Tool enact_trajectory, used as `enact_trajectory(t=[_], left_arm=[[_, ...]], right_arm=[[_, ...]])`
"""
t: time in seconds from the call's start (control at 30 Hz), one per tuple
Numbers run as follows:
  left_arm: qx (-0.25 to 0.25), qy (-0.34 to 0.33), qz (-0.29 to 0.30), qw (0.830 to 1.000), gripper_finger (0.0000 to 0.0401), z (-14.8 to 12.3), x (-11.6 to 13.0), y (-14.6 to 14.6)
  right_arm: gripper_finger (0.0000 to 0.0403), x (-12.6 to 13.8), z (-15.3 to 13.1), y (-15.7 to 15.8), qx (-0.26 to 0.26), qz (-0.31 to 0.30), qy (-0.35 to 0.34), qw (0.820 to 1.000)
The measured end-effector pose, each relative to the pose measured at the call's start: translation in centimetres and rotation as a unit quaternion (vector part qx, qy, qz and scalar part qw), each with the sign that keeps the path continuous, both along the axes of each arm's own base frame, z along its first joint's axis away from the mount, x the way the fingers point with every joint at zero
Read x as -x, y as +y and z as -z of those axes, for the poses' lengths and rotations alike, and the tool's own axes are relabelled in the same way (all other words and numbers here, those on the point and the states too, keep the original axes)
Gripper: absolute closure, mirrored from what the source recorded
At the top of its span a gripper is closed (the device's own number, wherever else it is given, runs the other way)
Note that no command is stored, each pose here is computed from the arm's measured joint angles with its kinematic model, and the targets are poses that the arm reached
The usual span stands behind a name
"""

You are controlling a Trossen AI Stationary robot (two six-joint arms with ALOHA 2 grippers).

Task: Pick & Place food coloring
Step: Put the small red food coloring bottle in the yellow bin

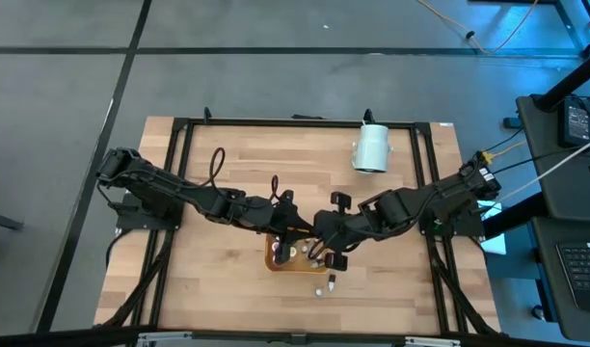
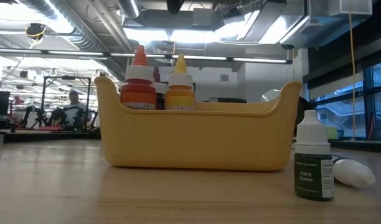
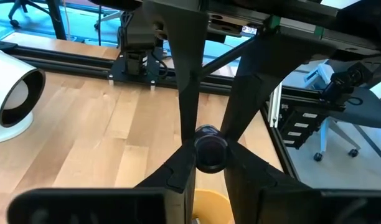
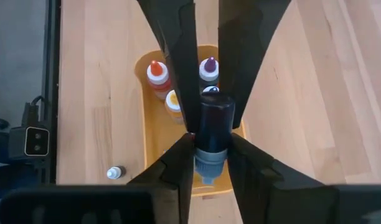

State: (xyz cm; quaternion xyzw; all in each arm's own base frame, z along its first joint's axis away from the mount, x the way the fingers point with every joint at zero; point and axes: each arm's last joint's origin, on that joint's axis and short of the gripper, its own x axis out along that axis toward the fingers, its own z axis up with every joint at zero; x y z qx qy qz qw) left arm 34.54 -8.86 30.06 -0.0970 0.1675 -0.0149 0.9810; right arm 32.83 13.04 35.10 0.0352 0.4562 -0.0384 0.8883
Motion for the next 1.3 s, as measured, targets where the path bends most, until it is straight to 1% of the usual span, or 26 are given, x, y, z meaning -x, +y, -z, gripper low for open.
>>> enact_trajectory(t=[0.1,0.2,0.3,0.33,0.47,0.53,0.6,0.77,0.83,0.9,1.0,1.07,1.17,1.3], left_arm=[[0.000,0.000,-0.001,1.000,0.0339,0.0,0.0,0.0],[-0.003,-0.001,-0.009,1.000,0.0339,0.0,0.0,0.1],[-0.004,-0.002,-0.013,1.000,0.0339,0.0,0.0,0.1],[-0.004,-0.002,-0.013,1.000,0.0339,0.0,0.0,0.1],[0.002,-0.017,-0.013,1.000,0.0339,-0.3,-0.1,0.0],[0.004,-0.040,-0.009,0.999,0.0339,-0.7,-0.2,-0.2],[-0.002,-0.079,-0.003,0.997,0.0339,-1.5,-0.3,-0.3],[0.001,-0.189,0.023,0.982,0.0339,-3.6,-0.5,-0.5],[-0.004,-0.220,0.036,0.975,0.0339,-4.1,-0.5,-0.6],[-0.003,-0.247,0.048,0.968,0.0339,-4.7,-0.4,-0.6],[0.002,-0.272,0.065,0.960,0.0338,-5.2,-0.3,-0.7],[0.001,-0.283,0.072,0.956,0.0338,-5.4,-0.2,-0.7],[0.002,-0.287,0.086,0.954,0.0338,-5.5,-0.2,-0.8],[-0.003,-0.294,0.093,0.951,0.0337,-6.3,0.5,-0.8]], right_arm=[[0.0284,0.0,-0.1,0.0,-0.003,0.003,-0.003,1.000],[0.0240,0.3,-0.5,-0.1,-0.005,0.008,-0.010,1.000],[0.0199,1.4,-1.6,-0.4,-0.010,0.022,-0.023,0.999],[0.0188,1.9,-2.2,-0.2,-0.005,0.027,-0.036,0.999],[0.0156,5.0,-4.3,0.8,0.051,0.042,-0.088,0.994],[0.0148,6.6,-5.1,1.4,0.077,0.050,-0.109,0.990],[0.0145,8.0,-5.8,1.8,0.094,0.064,-0.133,0.985],[0.0144,10.2,-6.6,3.5,0.134,0.092,-0.199,0.967],[0.0144,10.3,-6.4,4.1,0.139,0.097,-0.218,0.961],[0.0144,9.9,-5.6,4.6,0.143,0.100,-0.232,0.957],[0.0144,9.0,-4.4,5.4,0.140,0.085,-0.246,0.955],[0.0144,8.2,-3.8,5.8,0.127,0.067,-0.261,0.954],[0.0144,7.2,-3.5,6.1,0.095,0.018,-0.286,0.953],[0.0144,6.2,-3.2,5.2,0.059,-0.022,-0.323,0.944]])
